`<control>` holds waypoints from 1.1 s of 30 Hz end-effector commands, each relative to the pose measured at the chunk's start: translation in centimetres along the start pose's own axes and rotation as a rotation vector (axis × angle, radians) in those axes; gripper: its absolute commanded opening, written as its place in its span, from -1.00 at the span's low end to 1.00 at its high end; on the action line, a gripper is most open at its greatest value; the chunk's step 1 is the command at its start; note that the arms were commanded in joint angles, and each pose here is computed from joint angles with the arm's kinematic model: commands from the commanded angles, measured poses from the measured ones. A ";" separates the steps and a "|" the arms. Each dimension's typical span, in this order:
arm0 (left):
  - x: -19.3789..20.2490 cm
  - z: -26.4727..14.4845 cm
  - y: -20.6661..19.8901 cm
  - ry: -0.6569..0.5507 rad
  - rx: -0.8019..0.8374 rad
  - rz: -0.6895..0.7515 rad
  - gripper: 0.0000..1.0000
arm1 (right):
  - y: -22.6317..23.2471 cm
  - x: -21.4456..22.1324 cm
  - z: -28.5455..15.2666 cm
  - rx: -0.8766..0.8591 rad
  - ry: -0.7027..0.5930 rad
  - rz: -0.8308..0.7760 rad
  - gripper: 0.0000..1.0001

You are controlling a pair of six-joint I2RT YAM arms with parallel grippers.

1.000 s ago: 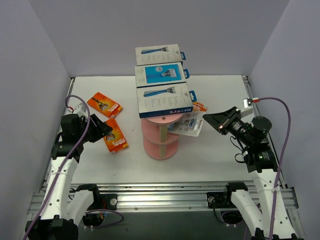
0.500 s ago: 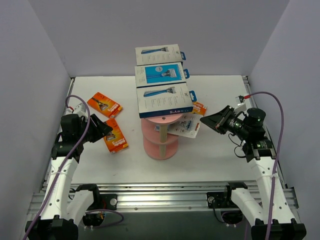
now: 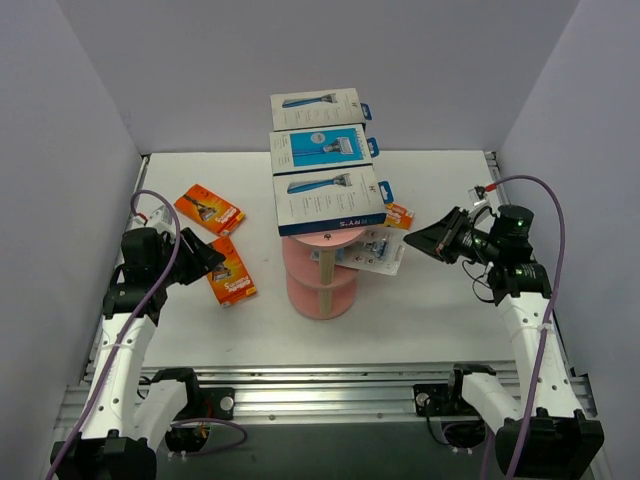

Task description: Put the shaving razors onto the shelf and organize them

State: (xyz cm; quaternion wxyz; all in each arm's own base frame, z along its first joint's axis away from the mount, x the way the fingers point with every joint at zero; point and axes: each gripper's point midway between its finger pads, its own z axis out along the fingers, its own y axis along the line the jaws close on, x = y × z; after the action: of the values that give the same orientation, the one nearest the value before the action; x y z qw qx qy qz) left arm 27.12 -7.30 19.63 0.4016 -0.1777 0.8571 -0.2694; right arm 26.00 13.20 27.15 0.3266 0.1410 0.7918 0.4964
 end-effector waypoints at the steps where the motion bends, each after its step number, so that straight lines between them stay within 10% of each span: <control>1: -1.2 -0.2 -0.8 -0.040 0.035 0.021 0.09 | 0.8 -0.1 -0.4 -0.047 0.043 -0.052 -1.00; 33: -1.1 0.0 -1.0 -0.034 0.052 0.018 0.08 | -3.3 -1.4 2.8 0.122 0.176 -0.064 -1.00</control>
State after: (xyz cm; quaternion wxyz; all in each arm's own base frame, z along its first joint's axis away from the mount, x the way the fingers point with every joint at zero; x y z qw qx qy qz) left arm 27.08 -7.41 19.70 0.3999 -0.1763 0.8565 -0.2745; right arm 28.90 12.88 23.17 0.2521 0.1093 0.8463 0.4565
